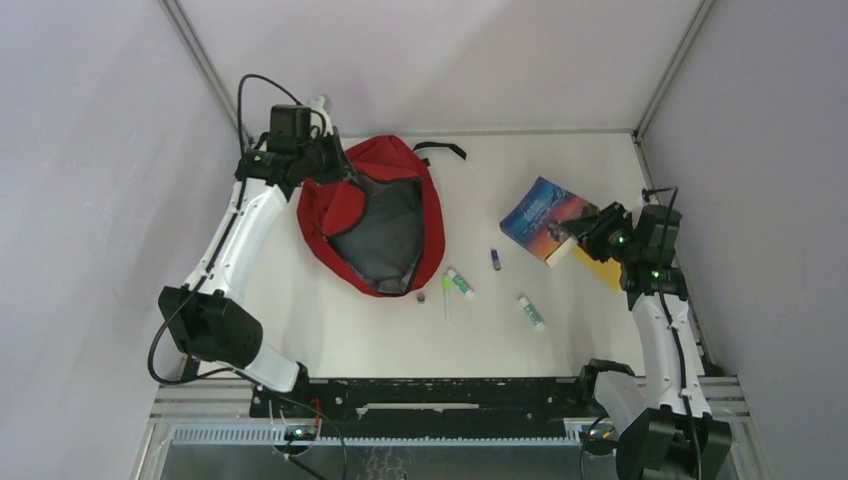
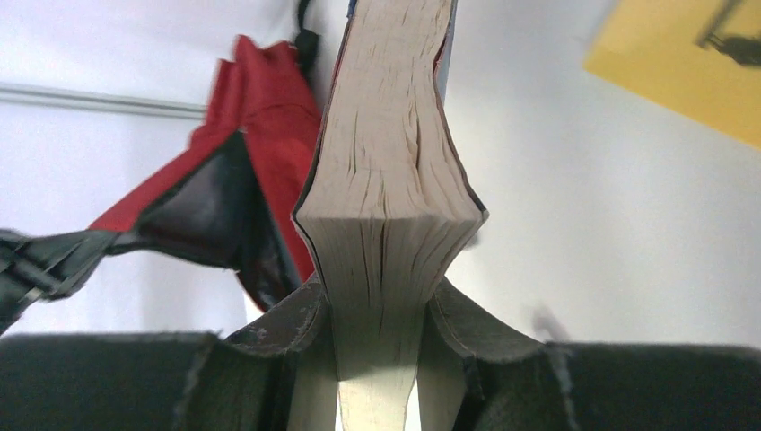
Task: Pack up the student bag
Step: Place the book in the student bag.
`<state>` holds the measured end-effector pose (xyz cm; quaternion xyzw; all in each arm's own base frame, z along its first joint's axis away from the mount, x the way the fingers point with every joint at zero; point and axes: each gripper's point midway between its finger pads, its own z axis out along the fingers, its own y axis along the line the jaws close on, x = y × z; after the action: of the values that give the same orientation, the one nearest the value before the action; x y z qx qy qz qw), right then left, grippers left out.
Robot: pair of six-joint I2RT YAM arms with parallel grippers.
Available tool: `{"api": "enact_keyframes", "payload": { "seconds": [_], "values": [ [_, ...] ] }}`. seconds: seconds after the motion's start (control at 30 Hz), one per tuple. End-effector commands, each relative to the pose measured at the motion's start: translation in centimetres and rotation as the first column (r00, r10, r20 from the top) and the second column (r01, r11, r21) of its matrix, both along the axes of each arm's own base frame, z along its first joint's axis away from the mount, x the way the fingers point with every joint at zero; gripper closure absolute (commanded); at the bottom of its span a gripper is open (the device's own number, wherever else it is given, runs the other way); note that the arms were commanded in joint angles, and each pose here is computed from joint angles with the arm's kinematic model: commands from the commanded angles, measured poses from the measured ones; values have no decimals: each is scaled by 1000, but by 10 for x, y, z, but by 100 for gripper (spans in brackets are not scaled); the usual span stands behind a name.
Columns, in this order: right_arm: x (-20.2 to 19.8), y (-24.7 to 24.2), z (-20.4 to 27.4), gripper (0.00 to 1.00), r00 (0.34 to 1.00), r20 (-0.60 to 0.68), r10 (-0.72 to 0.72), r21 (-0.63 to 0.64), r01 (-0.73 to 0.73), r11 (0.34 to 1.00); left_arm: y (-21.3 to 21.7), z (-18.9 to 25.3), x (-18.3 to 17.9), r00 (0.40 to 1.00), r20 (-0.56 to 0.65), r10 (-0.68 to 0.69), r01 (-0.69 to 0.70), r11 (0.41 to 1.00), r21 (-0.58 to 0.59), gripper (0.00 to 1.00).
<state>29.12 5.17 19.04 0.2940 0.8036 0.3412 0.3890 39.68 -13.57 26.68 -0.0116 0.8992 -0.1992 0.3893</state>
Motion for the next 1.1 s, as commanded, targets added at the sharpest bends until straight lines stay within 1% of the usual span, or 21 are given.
{"api": "enact_keyframes", "payload": {
  "seconds": [0.0, 0.07, 0.23, 0.4, 0.5, 0.63, 0.77, 0.83, 0.97, 1.07],
  "values": [
    [8, 41, 126, 100, 916, 370, 157, 22, -178, 984, 16, 67, 25, 976, 199, 84, -71, 995, -74, 100],
    [5, 62, 132, 100, 906, 382, 184, 47, -218, 975, 19, 70, 35, 973, 208, 97, -78, 992, -95, 100],
    [-4, 133, 154, 100, 849, 441, 289, 116, -374, 920, 20, 73, 68, 972, 212, 100, -80, 992, -101, 100],
    [5, 187, 158, 100, 824, 444, 351, 155, -457, 876, 16, 72, 96, 974, 211, 88, -65, 991, -116, 100],
    [19, 210, 149, 100, 842, 418, 341, 196, -450, 871, 7, 75, 100, 977, 208, 43, -15, 991, -135, 100],
    [39, 232, 128, 100, 883, 353, 311, 279, -416, 865, -6, 77, 90, 981, 193, -26, 60, 984, -170, 100],
    [52, 259, 111, 100, 908, 300, 292, 390, -397, 831, -11, 74, 83, 981, 186, -49, 81, 982, -172, 100],
    [62, 269, 112, 100, 913, 313, 261, 449, -385, 807, -10, 71, 81, 982, 182, -49, 80, 983, -165, 100],
    [91, 285, 98, 100, 939, 283, 194, 540, -323, 777, -12, 67, 77, 983, 170, -66, 95, 981, -170, 100],
    [111, 302, 92, 100, 951, 267, 158, 587, -290, 756, -19, 65, 71, 980, 164, -111, 141, 972, -187, 100]
  ]
}}
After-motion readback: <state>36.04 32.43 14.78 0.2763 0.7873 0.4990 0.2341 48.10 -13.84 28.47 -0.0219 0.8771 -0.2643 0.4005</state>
